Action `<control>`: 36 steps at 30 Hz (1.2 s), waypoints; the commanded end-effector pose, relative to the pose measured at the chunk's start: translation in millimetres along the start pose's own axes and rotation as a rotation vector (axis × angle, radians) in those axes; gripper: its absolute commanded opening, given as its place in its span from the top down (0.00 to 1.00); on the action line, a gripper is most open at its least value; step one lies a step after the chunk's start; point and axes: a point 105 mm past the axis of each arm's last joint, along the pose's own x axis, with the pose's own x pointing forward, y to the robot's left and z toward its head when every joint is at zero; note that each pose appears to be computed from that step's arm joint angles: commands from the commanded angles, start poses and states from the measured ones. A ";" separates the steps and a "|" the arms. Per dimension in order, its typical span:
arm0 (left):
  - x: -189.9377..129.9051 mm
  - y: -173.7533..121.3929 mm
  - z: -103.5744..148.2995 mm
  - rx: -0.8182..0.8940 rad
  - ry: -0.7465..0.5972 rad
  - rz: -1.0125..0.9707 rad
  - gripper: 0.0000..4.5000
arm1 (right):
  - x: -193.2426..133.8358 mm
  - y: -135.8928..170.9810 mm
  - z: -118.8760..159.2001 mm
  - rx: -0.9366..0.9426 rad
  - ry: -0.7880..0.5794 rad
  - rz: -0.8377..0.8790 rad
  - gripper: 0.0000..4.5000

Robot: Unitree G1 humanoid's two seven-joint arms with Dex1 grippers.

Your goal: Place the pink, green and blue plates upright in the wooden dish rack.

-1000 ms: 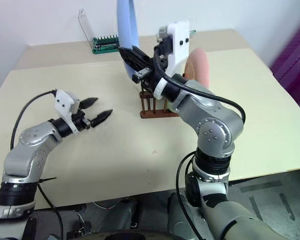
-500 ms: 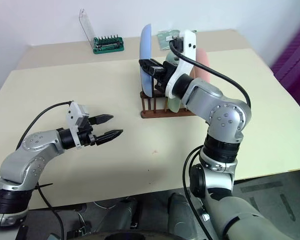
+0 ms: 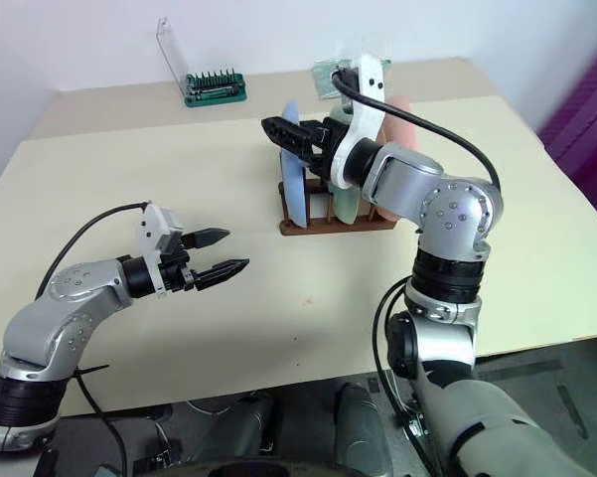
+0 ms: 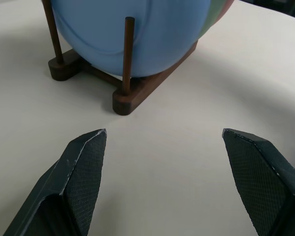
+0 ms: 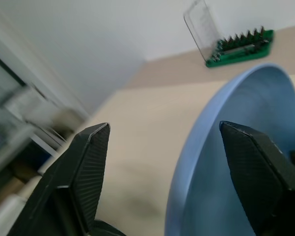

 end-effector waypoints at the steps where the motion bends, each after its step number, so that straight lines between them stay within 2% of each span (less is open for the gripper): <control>1: 2.2 -7.1 11.1 0.035 -0.031 -0.023 0.14 | -9.6 23.0 19.5 -0.302 -0.024 0.025 0.26; 4: 3.2 -7.1 12.1 0.034 -0.034 -0.025 0.14 | -23.5 27.9 22.4 -0.537 -0.010 0.021 0.26; 6: 4.2 -6.8 11.9 0.035 -0.035 -0.026 0.14 | -41.8 30.7 31.4 -0.696 -0.047 0.024 0.26; 9: 5.1 -3.5 10.4 0.036 -0.031 -0.017 0.14 | -80.4 30.2 46.9 -0.793 -0.128 0.047 0.26; 10: 5.0 -2.9 10.0 0.040 -0.030 -0.015 0.14 | -95.1 28.5 48.6 -0.797 -0.140 0.054 0.26; 12: 5.4 2.1 7.4 0.049 -0.023 0.001 0.14 | -139.9 4.5 49.6 -0.738 -0.114 -0.042 0.26; 14: 6.1 6.8 4.7 0.057 -0.016 0.014 0.14 | -171.1 -8.6 44.7 -0.699 -0.078 -0.107 0.26; 18: 6.0 20.1 -5.0 0.068 0.008 0.054 0.14 | -212.7 -32.0 4.8 -0.621 0.077 -0.202 0.26; 23: -7.1 35.8 -14.6 0.097 0.043 0.096 0.14 | -217.9 -77.7 -34.5 -0.586 0.175 -0.329 0.26; 27: -15.5 36.0 -20.4 0.126 0.072 0.108 0.14 | -224.3 -103.5 -54.1 -0.591 0.225 -0.376 0.26; 36: -21.1 29.0 -27.1 0.104 0.086 0.116 0.14 | -215.4 -114.2 -66.0 -0.628 0.196 -0.379 0.26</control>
